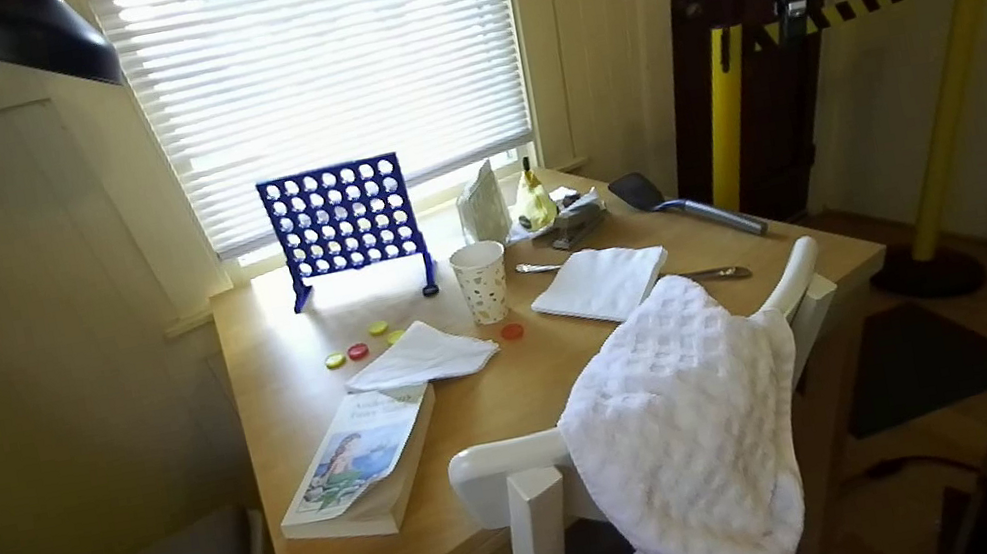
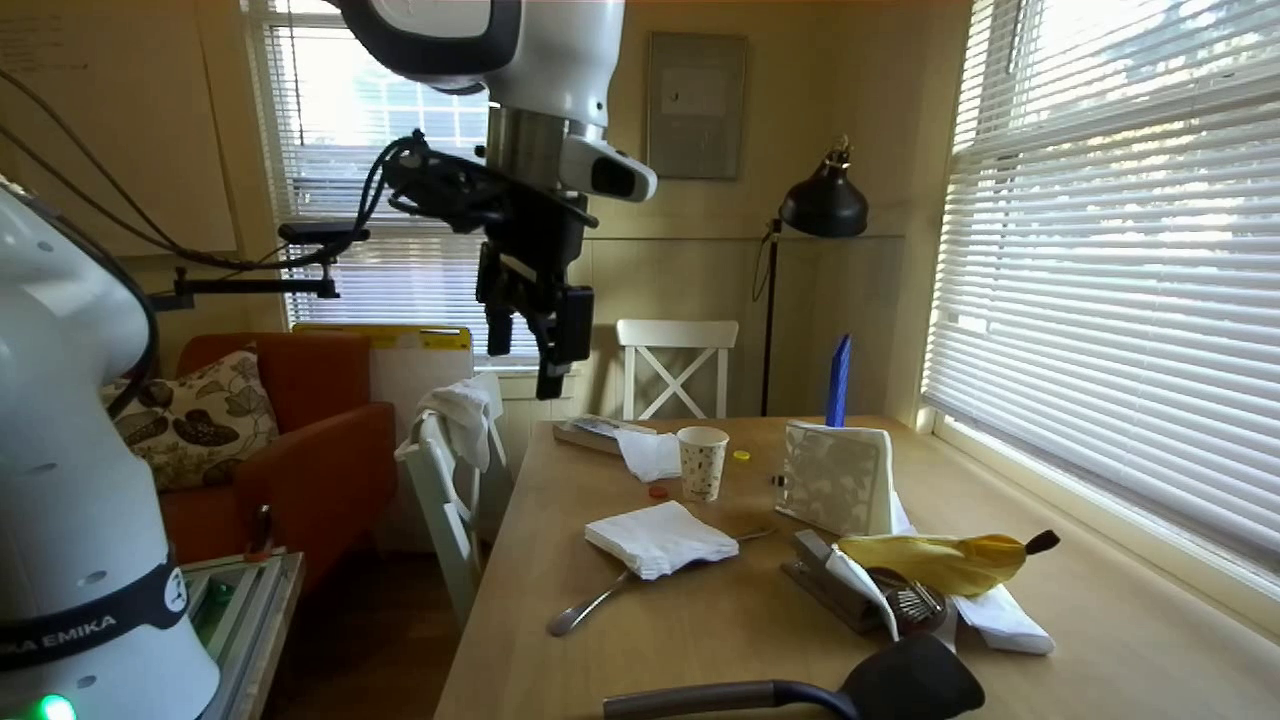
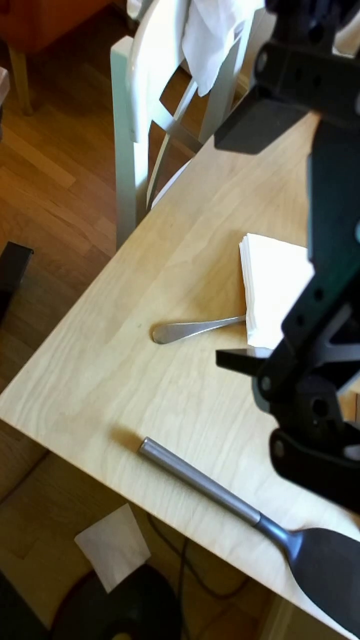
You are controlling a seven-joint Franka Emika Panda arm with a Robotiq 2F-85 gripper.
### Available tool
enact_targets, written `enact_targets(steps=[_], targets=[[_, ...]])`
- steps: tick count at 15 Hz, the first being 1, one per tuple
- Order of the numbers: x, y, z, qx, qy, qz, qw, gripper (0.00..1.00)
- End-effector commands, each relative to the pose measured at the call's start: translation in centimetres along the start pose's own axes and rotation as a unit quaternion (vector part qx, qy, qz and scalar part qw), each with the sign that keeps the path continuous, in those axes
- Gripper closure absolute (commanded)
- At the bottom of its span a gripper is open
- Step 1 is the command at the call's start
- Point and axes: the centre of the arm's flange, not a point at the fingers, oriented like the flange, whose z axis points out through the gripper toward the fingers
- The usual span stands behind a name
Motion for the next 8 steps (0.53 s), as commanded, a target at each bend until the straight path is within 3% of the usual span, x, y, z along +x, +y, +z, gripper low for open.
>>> enact_targets(steps=[1,5,8], targets=[[-0.2,1.7,-0.2,-0.015,0.028,-0.006,0.9995,0.0],[3.5,7.9,-0.6,-0.032,0.092,-0.084,0.9917,0.0],[7.8,11.8,0.4,0.026,0.103,-0.131,0.9857,0.0]])
